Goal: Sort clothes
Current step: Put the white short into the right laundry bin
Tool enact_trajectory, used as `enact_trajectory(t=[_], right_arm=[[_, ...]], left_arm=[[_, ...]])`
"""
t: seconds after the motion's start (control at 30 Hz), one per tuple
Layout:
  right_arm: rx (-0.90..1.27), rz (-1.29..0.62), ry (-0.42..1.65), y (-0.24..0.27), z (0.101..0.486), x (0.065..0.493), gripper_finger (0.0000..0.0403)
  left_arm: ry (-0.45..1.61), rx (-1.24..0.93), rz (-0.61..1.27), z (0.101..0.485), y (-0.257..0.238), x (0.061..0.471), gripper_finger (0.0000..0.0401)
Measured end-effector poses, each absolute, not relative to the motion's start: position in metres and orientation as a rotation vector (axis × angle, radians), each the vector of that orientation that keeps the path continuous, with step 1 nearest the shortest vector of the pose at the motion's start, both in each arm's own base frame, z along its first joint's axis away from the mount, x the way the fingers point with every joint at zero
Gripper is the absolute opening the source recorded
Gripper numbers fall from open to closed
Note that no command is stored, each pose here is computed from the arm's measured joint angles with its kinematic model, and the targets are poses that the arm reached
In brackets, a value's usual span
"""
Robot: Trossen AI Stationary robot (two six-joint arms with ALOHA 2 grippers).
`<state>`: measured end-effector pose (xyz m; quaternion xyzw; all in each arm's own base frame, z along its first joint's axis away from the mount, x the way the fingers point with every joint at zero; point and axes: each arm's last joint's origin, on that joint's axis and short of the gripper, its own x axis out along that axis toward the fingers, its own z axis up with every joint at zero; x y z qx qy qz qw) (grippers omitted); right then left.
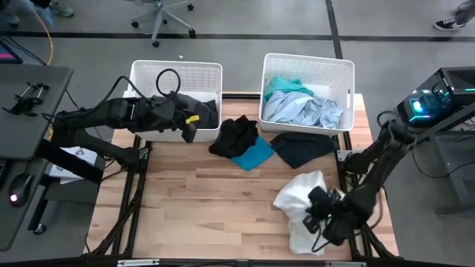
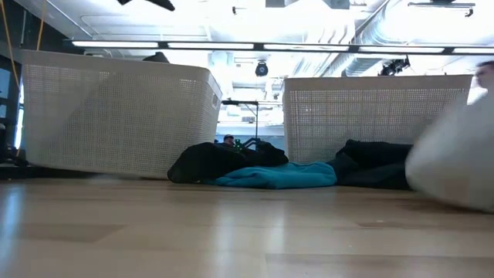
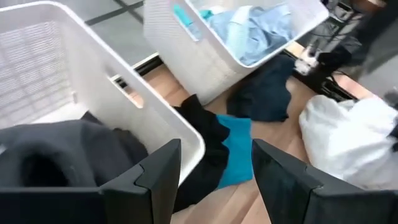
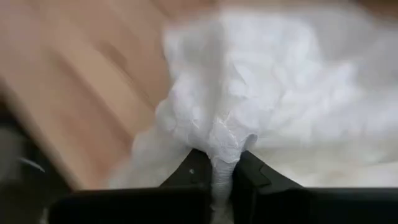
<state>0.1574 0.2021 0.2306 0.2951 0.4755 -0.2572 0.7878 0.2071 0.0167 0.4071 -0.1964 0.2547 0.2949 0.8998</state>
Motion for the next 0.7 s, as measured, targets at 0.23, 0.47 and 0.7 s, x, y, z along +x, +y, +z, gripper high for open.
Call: enact_trajectory(t=[0.23, 0.47, 0.7], right_arm=[[0.551, -0.427, 0.640, 0.164, 0.334, 0.164, 0.0003], [0.346, -0.412, 0.346, 0.106, 0.445, 0.165, 0.0002], [0.107, -0.495, 0.029, 0.050, 0.551, 0.147, 0.0001]], left_arm=[[0.540, -0.359, 0.584, 0.404, 0.007, 0.214, 0.0186], [0.550, -0.350, 0.570, 0.403, 0.003, 0.216, 0.0186], [0.540, -0.351, 0.559, 0.404, 0.001, 0.217, 0.0186]])
